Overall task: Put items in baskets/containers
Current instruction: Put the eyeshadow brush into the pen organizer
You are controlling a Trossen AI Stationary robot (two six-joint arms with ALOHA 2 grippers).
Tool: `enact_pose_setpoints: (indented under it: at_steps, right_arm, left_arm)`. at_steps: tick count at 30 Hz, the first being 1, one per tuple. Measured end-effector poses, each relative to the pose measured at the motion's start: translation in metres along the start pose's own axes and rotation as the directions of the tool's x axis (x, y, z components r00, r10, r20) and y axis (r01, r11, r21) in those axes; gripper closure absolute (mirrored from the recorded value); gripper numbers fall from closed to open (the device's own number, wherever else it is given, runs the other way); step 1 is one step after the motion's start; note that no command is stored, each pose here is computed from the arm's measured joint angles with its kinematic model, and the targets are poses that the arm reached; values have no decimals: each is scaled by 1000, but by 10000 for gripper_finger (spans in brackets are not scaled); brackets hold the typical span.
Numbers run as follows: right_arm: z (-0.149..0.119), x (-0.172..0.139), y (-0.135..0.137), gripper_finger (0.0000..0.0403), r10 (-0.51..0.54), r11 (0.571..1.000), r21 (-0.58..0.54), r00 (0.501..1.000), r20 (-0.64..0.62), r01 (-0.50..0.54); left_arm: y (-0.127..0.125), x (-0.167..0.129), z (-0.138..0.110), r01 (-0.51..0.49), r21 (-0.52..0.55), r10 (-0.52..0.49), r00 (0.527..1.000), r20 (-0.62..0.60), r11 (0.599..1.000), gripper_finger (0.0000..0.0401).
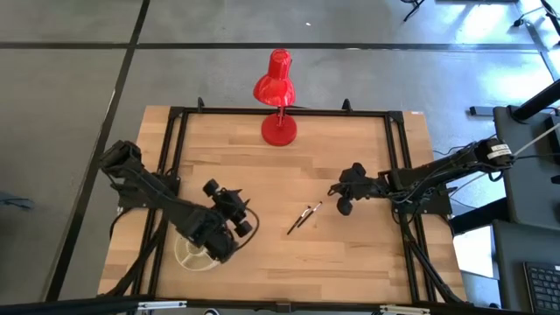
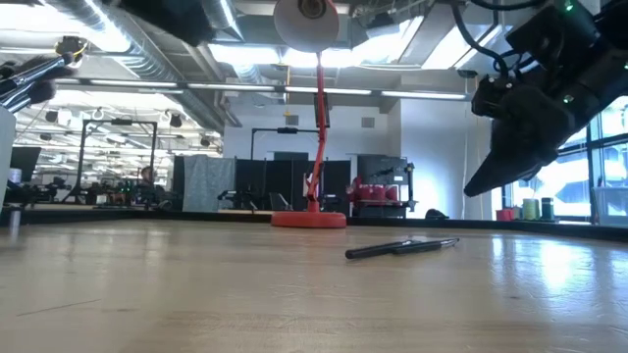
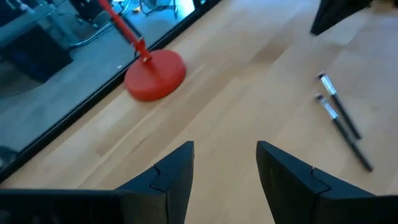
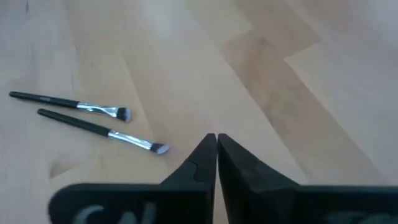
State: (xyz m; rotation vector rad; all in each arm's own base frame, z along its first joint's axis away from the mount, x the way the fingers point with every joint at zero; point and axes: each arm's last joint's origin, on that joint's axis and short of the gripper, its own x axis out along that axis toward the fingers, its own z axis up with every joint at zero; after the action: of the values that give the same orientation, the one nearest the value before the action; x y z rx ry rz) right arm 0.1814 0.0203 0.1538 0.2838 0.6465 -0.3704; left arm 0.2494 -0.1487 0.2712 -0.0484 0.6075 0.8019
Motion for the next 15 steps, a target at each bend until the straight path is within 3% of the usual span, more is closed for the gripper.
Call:
enact_pose_setpoints:
  at_steps: [10, 15]
  right_arm:
    - [12, 0, 3, 383, 28, 996, 80, 993, 118, -38]
    - [19, -1, 6, 383, 47, 991, 112, 982, 185, -69]
  left_arm:
    - [-17, 37, 34, 148, -38, -149, 989, -25, 988, 232]
    - [-33, 72, 46, 218, -105, -222, 975, -25, 970, 234]
